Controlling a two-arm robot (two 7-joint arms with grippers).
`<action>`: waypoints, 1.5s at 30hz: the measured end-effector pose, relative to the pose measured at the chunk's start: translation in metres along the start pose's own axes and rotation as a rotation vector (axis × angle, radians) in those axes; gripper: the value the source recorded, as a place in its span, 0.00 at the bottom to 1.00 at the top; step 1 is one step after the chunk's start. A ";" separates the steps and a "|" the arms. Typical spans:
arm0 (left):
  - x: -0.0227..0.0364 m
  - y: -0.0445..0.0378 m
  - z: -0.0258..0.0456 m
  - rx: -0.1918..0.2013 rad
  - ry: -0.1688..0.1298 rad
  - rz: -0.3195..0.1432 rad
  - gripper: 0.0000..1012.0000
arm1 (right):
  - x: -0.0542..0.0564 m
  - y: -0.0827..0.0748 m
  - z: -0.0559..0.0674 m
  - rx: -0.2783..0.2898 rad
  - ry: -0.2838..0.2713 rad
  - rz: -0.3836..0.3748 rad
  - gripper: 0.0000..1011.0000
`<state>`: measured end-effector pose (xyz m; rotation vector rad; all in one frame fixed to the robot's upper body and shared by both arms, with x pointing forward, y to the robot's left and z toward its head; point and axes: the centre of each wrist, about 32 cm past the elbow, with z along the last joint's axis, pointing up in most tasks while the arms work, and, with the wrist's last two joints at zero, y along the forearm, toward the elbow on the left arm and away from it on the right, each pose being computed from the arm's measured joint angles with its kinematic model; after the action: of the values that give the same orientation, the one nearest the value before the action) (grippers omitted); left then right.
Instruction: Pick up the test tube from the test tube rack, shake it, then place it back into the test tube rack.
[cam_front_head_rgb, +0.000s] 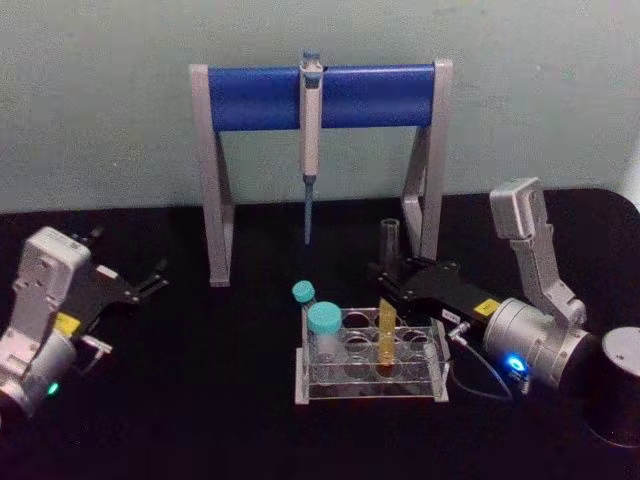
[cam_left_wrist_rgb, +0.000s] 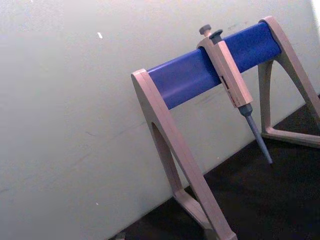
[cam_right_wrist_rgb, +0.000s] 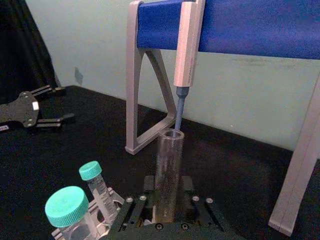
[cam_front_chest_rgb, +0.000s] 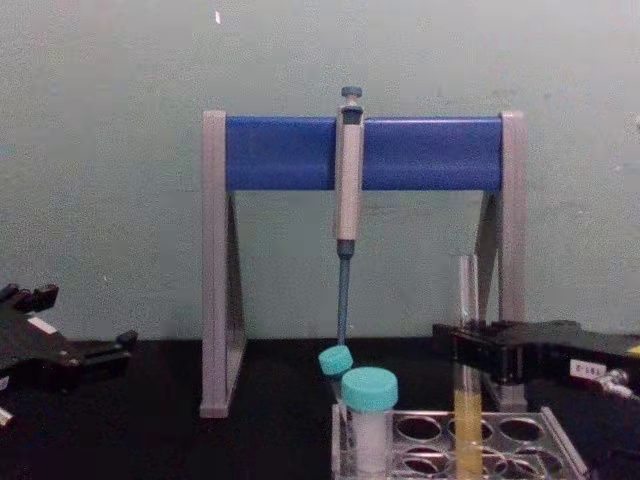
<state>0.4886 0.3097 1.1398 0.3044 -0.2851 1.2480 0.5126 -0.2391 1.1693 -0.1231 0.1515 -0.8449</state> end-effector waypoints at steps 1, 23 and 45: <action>0.0000 0.0000 0.0000 0.000 0.000 0.000 1.00 | 0.000 0.000 0.000 0.000 0.000 0.000 0.32; 0.0000 0.0000 0.0000 0.000 0.000 0.000 1.00 | 0.000 -0.001 -0.001 0.009 -0.002 0.003 0.23; 0.0000 0.0000 0.0000 0.000 0.000 0.000 1.00 | -0.004 -0.009 -0.011 0.076 -0.066 0.030 0.23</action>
<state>0.4886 0.3096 1.1398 0.3044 -0.2850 1.2479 0.5013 -0.2421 1.1608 -0.0773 0.0595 -0.8143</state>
